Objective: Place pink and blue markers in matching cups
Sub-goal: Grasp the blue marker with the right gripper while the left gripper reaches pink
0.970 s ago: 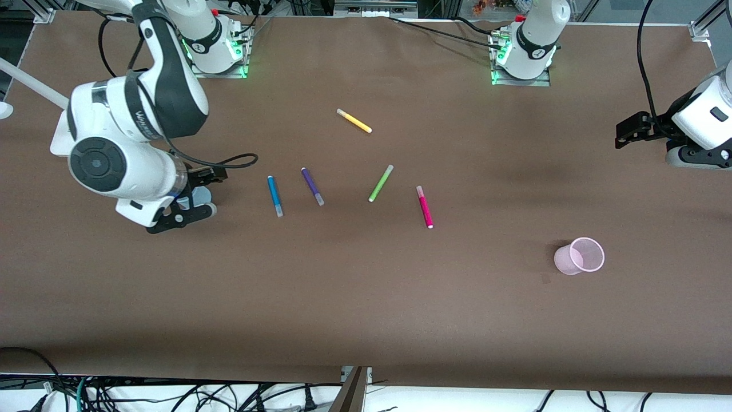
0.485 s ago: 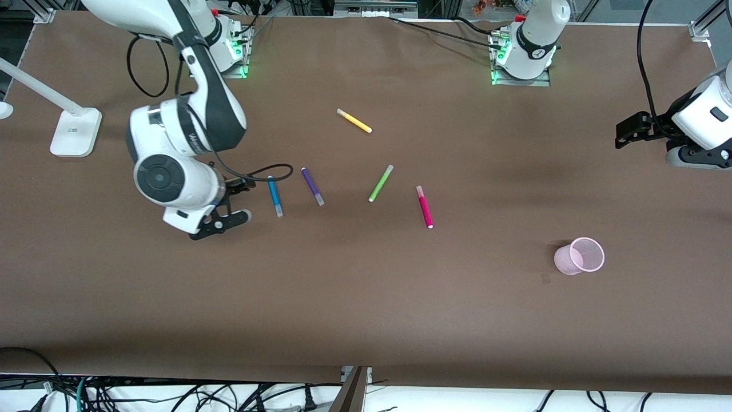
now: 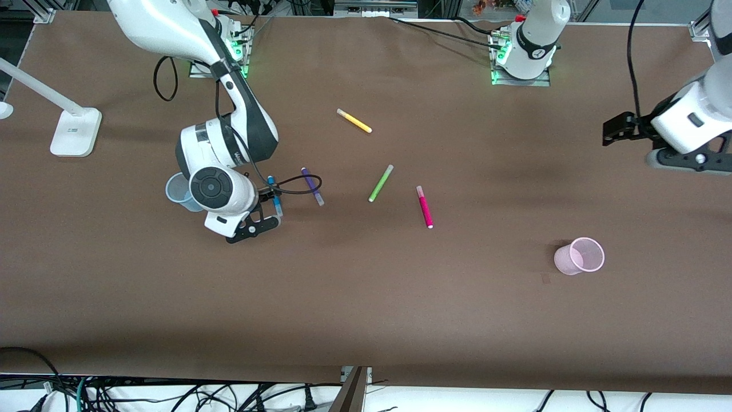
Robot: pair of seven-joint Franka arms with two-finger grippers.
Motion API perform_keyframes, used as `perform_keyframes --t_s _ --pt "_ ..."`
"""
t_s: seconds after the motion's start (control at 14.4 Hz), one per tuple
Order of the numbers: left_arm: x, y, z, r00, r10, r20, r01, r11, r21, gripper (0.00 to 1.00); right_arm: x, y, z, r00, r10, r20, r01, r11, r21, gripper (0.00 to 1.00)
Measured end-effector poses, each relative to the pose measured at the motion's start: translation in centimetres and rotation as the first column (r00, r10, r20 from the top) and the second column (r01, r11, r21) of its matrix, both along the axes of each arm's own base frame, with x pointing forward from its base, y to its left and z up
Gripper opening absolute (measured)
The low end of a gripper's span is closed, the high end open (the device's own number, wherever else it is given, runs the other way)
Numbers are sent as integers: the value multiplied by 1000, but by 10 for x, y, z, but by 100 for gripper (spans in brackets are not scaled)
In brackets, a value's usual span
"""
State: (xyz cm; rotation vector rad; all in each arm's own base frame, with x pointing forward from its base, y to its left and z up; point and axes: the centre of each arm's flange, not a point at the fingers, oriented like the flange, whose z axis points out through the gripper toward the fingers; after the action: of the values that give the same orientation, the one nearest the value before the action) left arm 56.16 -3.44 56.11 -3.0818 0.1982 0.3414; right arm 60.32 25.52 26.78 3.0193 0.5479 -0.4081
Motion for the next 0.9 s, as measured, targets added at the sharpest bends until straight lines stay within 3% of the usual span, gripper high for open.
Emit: perform_keyframes --t_s 0.42,0.69,0.9 --pt "11 -87 -66 995 17 -102 -16 1000 19 100 -5 8 -58 1000 -26 14 26 999 24 100" --pt "21 -184 -145 991 99 -88 -96 995 35 100 -8 12 -80 999 -20 39 19 999 28 99" --pt "16 -251 -207 982 181 -62 -178 983 44 100 -12 15 -88 999 -15 43 14 1000 27 95"
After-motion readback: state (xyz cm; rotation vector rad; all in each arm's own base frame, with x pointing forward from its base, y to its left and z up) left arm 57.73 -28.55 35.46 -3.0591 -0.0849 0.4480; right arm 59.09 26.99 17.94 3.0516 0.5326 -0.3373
